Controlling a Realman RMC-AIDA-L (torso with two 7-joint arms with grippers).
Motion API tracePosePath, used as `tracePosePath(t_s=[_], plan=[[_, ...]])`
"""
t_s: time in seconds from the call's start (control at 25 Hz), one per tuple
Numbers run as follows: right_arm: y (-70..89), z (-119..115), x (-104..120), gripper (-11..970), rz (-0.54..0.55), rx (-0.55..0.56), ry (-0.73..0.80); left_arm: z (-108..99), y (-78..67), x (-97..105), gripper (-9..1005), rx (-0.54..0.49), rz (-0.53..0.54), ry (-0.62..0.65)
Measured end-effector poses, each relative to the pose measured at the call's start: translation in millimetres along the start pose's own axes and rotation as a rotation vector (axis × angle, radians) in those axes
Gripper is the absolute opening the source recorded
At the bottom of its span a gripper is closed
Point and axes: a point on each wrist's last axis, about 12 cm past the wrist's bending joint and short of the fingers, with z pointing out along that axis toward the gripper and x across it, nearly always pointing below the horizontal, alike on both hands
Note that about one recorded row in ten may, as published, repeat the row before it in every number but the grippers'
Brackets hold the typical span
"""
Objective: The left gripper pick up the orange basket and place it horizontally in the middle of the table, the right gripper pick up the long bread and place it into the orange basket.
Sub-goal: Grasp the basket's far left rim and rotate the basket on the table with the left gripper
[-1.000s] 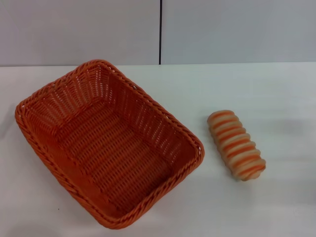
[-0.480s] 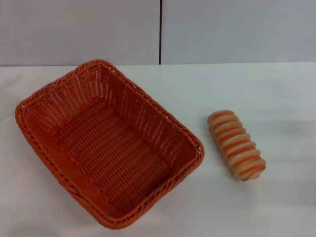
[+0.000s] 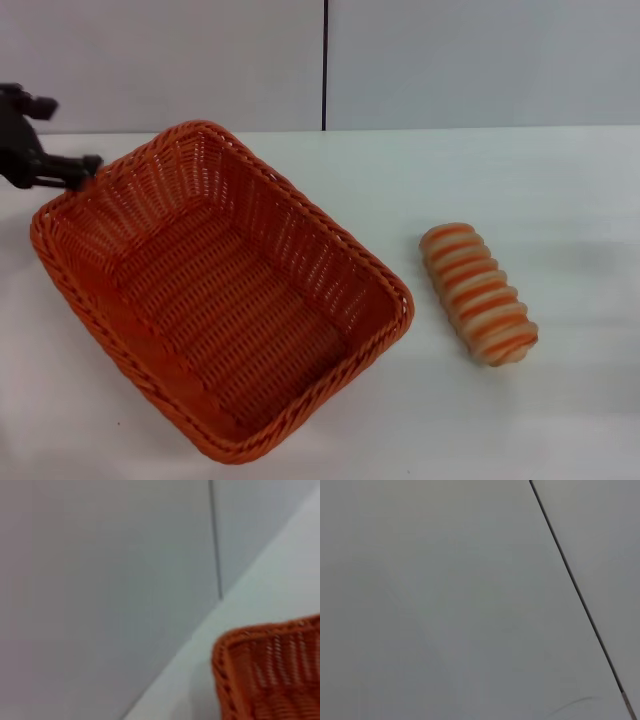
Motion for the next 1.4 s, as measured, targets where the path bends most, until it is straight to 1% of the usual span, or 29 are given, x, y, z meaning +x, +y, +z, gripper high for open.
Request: tracePosePath(t_s=[0.04, 0.08, 0.2, 0.24, 0.28, 0.32, 0.52, 0.56, 0.6, 0.64, 0.76, 0.84, 0.96, 1.0, 1.04, 1.12, 1.2, 1.24, 1.28, 1.32, 1.4], plan=[[0.0, 0, 0, 560, 0.0, 0.0, 0.0, 0, 0.0, 0, 806, 0.0, 0.0, 0.0], [0.1, 0, 0, 560, 0.001, 0.0, 0.0, 5, -2.6, -7, 806, 0.011, 0.017, 0.034], [0.3, 1, 0, 560, 0.001, -0.001, 0.0, 5, -2.6, -7, 805, 0.011, 0.017, 0.034], [0.4, 1, 0, 560, 0.001, -0.002, 0.0, 29, -13.2, -23, 805, 0.032, 0.072, 0.161], [0.4, 1, 0, 560, 0.001, -0.002, 0.0, 29, -13.2, -23, 804, 0.032, 0.072, 0.161], [0.6, 2, 0, 560, 0.002, -0.003, -0.001, 37, -17.9, -28, 804, 0.031, 0.089, 0.185], [1.8, 4, -1, 559, 0.004, -0.013, -0.007, 42, -21.0, -30, 803, 0.029, 0.097, 0.197], [1.8, 5, -1, 559, 0.004, -0.013, -0.007, 58, -31.5, -37, 802, -0.006, 0.149, 0.253], [1.8, 5, -1, 559, 0.004, -0.013, -0.007, 58, -31.5, -37, 802, -0.006, 0.149, 0.253], [1.7, 5, 0, 559, 0.004, -0.012, -0.004, 64, -35.8, -40, 802, -0.029, 0.173, 0.265], [1.7, 5, 0, 558, 0.004, -0.012, -0.003, 64, -35.8, -40, 801, -0.029, 0.173, 0.265], [1.6, 5, 0, 558, 0.003, -0.011, -0.002, 73, -37.9, -39, 800, -0.049, 0.196, 0.305], [1.6, 6, 0, 558, 0.001, -0.011, -0.002, 73, -37.9, -39, 800, -0.049, 0.196, 0.305], [1.6, 6, 0, 558, 0.001, -0.011, -0.002, 75, -37.9, -39, 799, -0.05, 0.202, 0.315], [1.6, 6, 0, 558, 0.001, -0.011, -0.002, 83, -36.8, -38, 799, -0.039, 0.207, 0.354], [1.6, 7, 0, 558, 0.0, -0.011, 0.001, 83, -36.8, -38, 798, -0.039, 0.207, 0.354], [1.4, 8, 1, 558, 0.0, -0.009, 0.006, 86, -36.4, -41, 798, -0.034, 0.215, 0.364], [1.3, 8, 1, 558, 0.0, -0.008, 0.008, 90, -36.3, -47, 798, -0.018, 0.232, 0.38], [1.3, 8, 1, 558, 0.0, -0.008, 0.008, 90, -36.3, -47, 797, -0.018, 0.232, 0.38], [1.0, 10, 2, 558, -0.002, -0.006, 0.015, 92, -36.9, -51, 797, -0.006, 0.238, 0.388], [0.7, 11, 2, 558, -0.003, -0.005, 0.018, 92, -36.9, -51, 797, -0.006, 0.238, 0.388]])
